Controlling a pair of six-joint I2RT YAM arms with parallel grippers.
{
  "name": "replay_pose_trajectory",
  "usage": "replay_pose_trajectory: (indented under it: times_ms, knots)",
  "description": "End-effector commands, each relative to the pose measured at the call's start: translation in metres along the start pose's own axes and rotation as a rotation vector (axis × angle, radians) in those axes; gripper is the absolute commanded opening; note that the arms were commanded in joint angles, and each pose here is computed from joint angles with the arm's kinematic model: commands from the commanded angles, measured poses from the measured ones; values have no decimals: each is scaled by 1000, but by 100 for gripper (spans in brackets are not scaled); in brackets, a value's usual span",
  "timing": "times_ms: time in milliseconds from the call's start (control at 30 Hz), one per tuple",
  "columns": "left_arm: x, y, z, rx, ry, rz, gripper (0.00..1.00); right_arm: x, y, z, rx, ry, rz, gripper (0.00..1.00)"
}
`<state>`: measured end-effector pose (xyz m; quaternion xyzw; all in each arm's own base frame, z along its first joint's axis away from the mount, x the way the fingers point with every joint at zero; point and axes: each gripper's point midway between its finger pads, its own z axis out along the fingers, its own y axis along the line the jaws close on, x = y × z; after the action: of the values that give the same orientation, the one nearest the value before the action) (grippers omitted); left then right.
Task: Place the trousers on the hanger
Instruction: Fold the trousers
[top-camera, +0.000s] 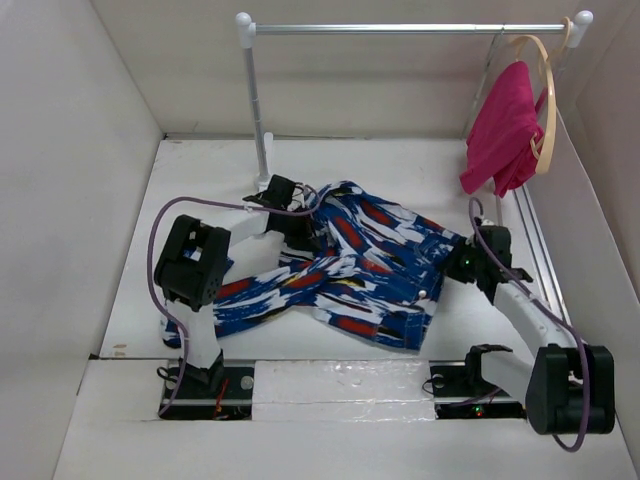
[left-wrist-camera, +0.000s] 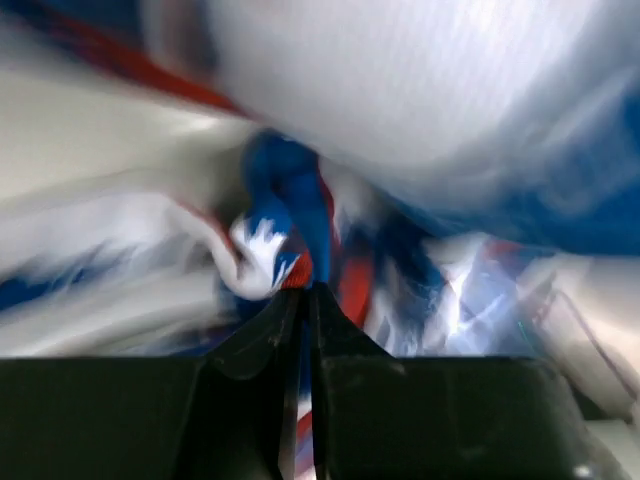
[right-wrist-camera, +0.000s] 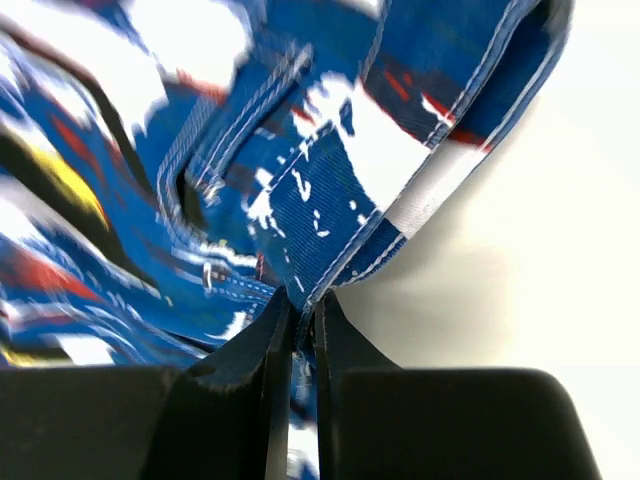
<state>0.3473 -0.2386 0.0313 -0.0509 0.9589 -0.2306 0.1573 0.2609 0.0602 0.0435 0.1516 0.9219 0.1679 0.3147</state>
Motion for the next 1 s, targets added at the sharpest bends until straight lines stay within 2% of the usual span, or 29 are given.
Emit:
replay_pose_trajectory:
  times_ms: [0,100,133,200,233,333,500,567,633,667,800,900,967]
  knots:
    - [-32,58,-22,-270,-194,-52,0,-69,-24,-35,146,-179,-61,0]
    - [-51,63,-63,-267,-311,-86,0,-81,-35,-44,200,-188,-89,0]
    - [-64,56,-94,-243,-399,-89,0,-83,-39,-46,217,-188,-94,0]
    - [-71,65,-126,-267,-465,-118,0,-92,-52,-51,255,-201,-91,0]
    - [-80,63,-158,-269,-549,-129,0,-94,-55,-52,264,-205,-93,0]
    - [-88,67,-213,-276,-679,-152,0,-100,-68,-53,299,-203,-93,0]
    - [-92,81,-274,-345,-795,-208,0,-107,-86,-49,316,-182,-67,0]
    - [-104,101,-309,-438,-894,-234,0,-111,-91,-47,315,-180,-54,0]
    - [-115,117,-329,-466,-931,-274,0,-116,-89,-45,291,-185,-49,0]
    - [-125,139,-353,-498,-981,-319,0,-117,-88,-43,281,-181,-54,0]
    - [-151,152,-366,-539,-996,-379,0,-123,-97,-42,299,-183,-59,0]
    - [-167,170,-350,-586,-946,-403,0,-126,-109,-40,318,-140,-62,0]
    - [-179,188,-323,-589,-866,-423,0,-134,-112,-38,316,-146,-64,0]
